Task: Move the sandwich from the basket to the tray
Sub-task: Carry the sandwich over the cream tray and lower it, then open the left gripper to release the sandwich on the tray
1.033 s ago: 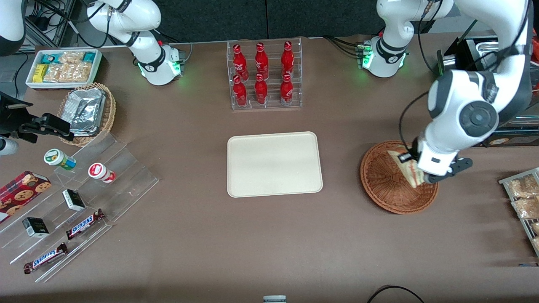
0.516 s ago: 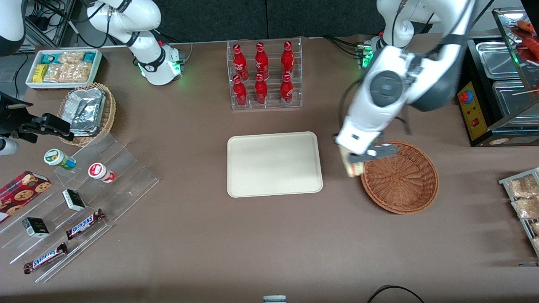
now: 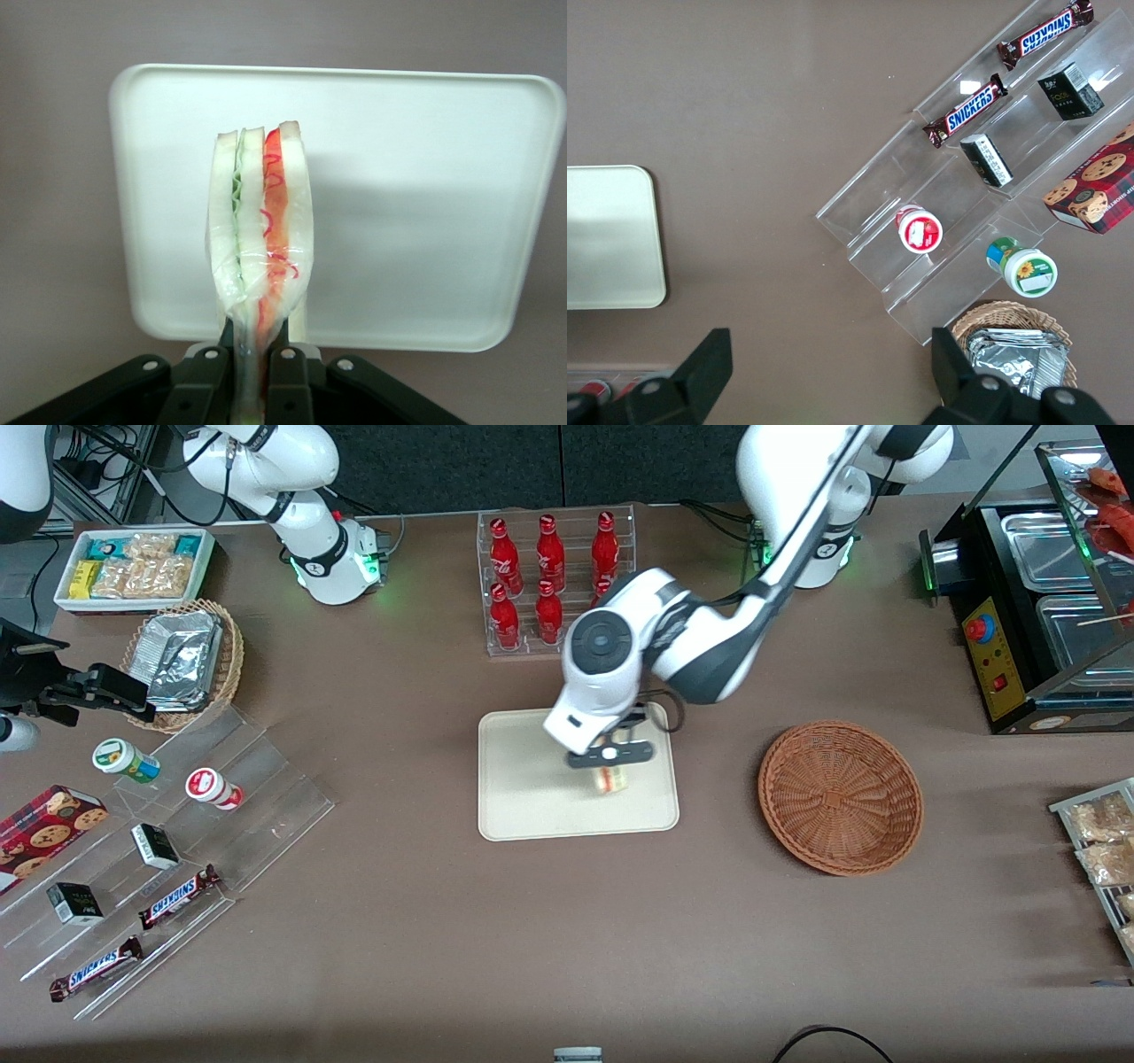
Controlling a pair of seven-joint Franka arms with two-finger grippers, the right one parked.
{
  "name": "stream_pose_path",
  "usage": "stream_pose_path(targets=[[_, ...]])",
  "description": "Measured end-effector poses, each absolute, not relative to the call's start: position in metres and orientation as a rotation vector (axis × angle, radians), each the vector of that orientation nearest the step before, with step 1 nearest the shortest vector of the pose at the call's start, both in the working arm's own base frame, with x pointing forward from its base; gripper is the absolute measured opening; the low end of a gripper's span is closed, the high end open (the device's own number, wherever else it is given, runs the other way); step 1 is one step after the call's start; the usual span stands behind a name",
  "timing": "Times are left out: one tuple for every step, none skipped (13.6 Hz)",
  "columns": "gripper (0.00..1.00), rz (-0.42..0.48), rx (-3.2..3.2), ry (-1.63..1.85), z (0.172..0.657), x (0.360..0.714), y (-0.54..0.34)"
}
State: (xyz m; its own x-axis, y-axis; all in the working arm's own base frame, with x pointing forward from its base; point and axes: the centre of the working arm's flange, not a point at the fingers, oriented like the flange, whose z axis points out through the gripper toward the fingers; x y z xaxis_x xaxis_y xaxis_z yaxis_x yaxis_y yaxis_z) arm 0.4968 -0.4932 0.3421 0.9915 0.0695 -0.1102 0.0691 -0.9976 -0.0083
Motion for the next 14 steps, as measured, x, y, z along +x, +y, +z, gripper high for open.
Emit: stream_pose_path(targets=[[0.15, 0.156, -3.147, -0.088, 0.331, 0.494, -0.504], [0.15, 0.146, -3.152, -0.064, 0.320, 0.490, -0.512], [0.15, 0.133, -3.140, -0.026, 0.309, 0.484, -0.520], [0.15, 0.121, -3.121, 0.016, 0.295, 0.477, -0.527], [0.15, 0.115, -3.108, 0.045, 0.281, 0.472, -0.532], [0.15, 0.119, -3.100, 0.058, 0.267, 0.469, -0.534], [0.15, 0.129, -3.093, 0.062, 0.255, 0.469, -0.535], [0.15, 0.137, -3.089, 0.064, 0.247, 0.468, -0.535], [0.15, 0.138, -3.090, 0.065, 0.242, 0.468, -0.535], [0.15, 0.134, -3.095, 0.066, 0.240, 0.468, -0.536], [0.15, 0.131, -3.097, 0.067, 0.240, 0.468, -0.537], [0.15, 0.131, -3.097, 0.068, 0.240, 0.468, -0.537], [0.22, 0.130, -3.098, 0.068, 0.240, 0.468, -0.537], [0.32, 0.129, -3.098, 0.068, 0.241, 0.468, -0.537]])
